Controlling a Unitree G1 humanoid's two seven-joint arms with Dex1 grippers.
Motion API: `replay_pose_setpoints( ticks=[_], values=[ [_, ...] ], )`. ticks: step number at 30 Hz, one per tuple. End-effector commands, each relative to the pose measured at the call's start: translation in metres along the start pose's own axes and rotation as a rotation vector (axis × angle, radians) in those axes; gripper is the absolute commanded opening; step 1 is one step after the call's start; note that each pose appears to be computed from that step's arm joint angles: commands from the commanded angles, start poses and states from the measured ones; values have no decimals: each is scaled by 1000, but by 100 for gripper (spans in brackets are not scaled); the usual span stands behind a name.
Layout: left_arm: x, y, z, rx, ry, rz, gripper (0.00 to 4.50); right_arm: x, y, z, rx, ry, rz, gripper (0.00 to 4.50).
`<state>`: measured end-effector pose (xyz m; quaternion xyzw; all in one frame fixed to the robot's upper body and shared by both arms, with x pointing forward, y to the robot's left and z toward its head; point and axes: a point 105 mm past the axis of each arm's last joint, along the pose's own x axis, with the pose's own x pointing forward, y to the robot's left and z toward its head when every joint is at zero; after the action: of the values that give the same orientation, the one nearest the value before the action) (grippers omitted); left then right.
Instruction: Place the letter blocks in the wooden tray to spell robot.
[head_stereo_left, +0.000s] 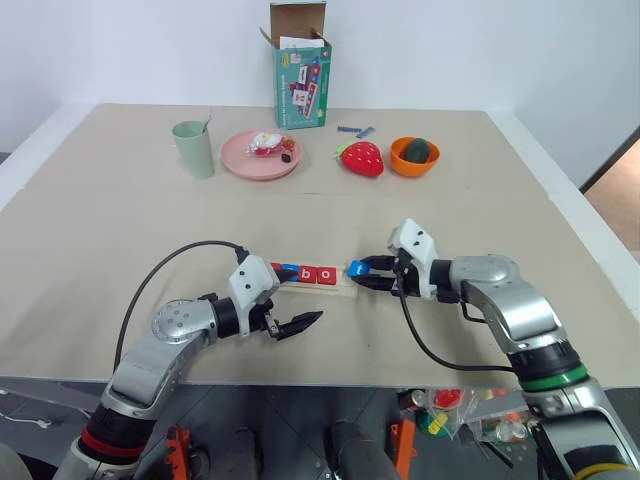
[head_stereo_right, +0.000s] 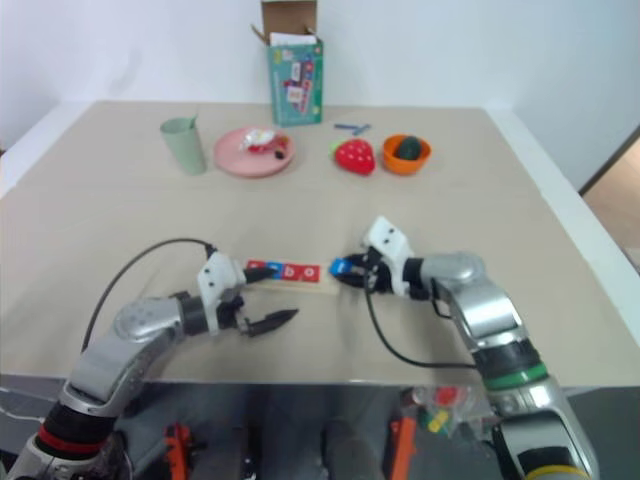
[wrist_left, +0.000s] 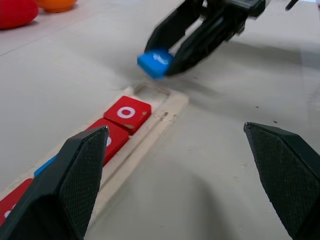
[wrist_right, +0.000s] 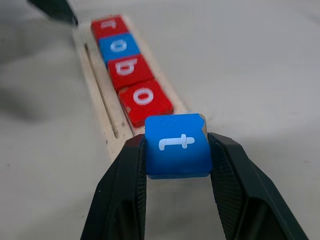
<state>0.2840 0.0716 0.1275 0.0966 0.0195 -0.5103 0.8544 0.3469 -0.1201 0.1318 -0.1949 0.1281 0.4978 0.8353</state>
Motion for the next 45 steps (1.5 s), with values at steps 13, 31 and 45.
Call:
replay_pose_setpoints(
  ticks=[13,31,45],
  values=[
    [-6,1,9,27,-32,43,450,16,4,10,-130,1,135,120],
    [-5,-2,9,29,-30,43,450,23,2,3,-146,17,142,120],
    [-4,-2,7,26,-29,44,450,26,-2,-2,-141,17,146,120]
  ],
)
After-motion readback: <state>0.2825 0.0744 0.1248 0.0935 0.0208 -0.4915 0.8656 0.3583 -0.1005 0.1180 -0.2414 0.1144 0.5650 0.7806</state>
